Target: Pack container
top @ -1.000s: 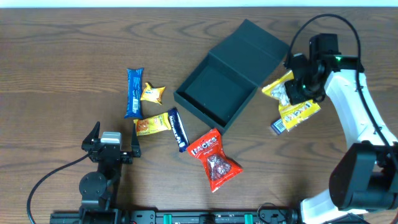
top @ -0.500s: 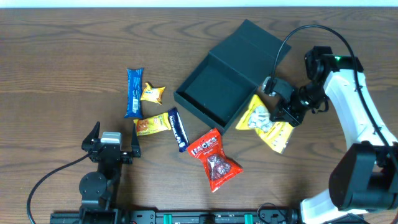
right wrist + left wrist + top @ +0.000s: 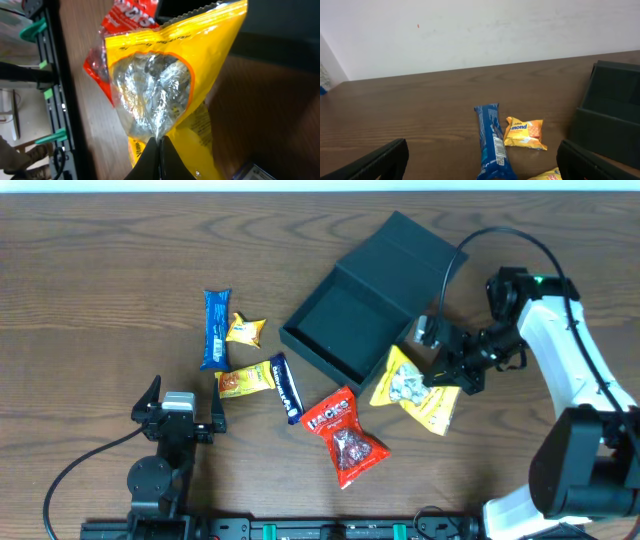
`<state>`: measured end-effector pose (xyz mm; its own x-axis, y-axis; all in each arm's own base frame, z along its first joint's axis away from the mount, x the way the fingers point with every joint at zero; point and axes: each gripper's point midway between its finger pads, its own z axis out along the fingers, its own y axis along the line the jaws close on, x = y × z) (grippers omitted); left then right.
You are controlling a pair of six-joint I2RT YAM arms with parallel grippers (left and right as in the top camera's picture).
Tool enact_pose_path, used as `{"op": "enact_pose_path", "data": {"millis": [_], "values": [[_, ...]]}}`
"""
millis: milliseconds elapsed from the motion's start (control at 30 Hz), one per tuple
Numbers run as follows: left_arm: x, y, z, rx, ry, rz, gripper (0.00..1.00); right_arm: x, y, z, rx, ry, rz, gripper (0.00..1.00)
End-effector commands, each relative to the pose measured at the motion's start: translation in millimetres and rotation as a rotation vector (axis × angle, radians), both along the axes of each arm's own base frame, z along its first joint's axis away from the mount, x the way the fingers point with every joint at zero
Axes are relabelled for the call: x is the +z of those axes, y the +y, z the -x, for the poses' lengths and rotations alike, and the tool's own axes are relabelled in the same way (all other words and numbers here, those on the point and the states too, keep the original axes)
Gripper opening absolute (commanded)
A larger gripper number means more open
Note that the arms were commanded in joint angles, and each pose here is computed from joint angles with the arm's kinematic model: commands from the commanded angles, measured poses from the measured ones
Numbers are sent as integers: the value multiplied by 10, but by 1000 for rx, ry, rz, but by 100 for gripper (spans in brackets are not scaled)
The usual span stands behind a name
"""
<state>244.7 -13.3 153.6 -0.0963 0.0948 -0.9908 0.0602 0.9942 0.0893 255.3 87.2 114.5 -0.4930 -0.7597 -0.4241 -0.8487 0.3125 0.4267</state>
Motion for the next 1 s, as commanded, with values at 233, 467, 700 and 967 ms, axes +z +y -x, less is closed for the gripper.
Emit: {"op": "enact_pose_path", "data": {"millis": [233,467,700,967], "values": [[-183,41,12,23,59,0,95,-160,34,11,-10,-29,-6,9],[-183,41,12,23,59,1,95,-18,49,-204,-130,-26,4,11],[-183,41,12,23,59,0,95,478,138,-746,-521,49,-39,24],[-182,41,12,23,59,0,95,447,-144,-1011,-1273,367,89,24]]}}
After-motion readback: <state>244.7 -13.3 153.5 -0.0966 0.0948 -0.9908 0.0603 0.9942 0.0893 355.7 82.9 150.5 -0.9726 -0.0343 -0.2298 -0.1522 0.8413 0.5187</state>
